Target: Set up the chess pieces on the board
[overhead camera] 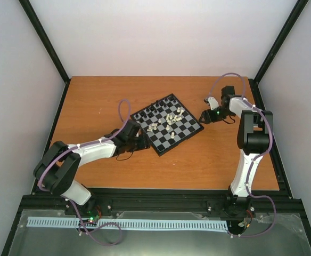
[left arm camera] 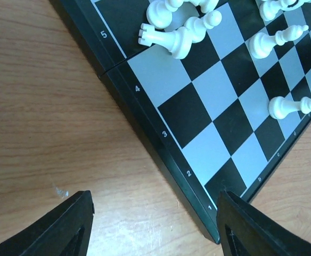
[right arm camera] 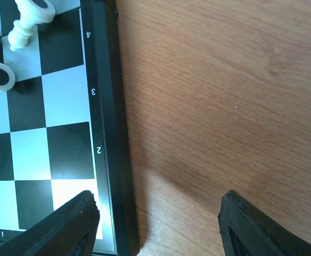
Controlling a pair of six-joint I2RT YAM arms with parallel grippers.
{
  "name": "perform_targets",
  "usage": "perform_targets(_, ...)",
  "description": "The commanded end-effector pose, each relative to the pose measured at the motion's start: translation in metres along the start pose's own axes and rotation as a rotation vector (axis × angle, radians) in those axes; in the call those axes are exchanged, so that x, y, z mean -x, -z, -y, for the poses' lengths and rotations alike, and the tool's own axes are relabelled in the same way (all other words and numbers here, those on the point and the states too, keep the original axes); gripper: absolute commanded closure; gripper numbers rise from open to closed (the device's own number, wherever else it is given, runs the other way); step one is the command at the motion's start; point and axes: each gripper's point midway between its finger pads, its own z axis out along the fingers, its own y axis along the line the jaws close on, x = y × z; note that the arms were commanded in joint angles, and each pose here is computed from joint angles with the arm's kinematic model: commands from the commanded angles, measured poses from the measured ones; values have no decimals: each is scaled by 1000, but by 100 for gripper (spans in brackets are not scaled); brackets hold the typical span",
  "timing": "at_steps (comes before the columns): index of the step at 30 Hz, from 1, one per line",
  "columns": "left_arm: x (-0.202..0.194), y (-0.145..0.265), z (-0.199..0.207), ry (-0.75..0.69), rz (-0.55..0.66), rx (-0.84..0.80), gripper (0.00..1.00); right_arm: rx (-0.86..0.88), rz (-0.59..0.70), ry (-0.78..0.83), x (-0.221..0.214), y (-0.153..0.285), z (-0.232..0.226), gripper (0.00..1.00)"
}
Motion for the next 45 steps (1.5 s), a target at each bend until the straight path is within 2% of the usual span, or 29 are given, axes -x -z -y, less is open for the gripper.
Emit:
perform_targets(1, 9, -10, 14, 22, 33, -45, 35, 46, -21, 14, -1, -10, -6, 38)
perform_targets(12, 8, -31, 7, 43, 30, -18, 37, 131, -99, 60, -23, -27, -31, 49)
perform_targets(22, 12, -41, 7, 63, 31, -9, 44, 168, -128, 86, -45, -28, -52, 54)
perform_targets(45, 4, -23, -11, 81, 58, 37, 56, 231, -224, 184, -108, -18, -107, 56)
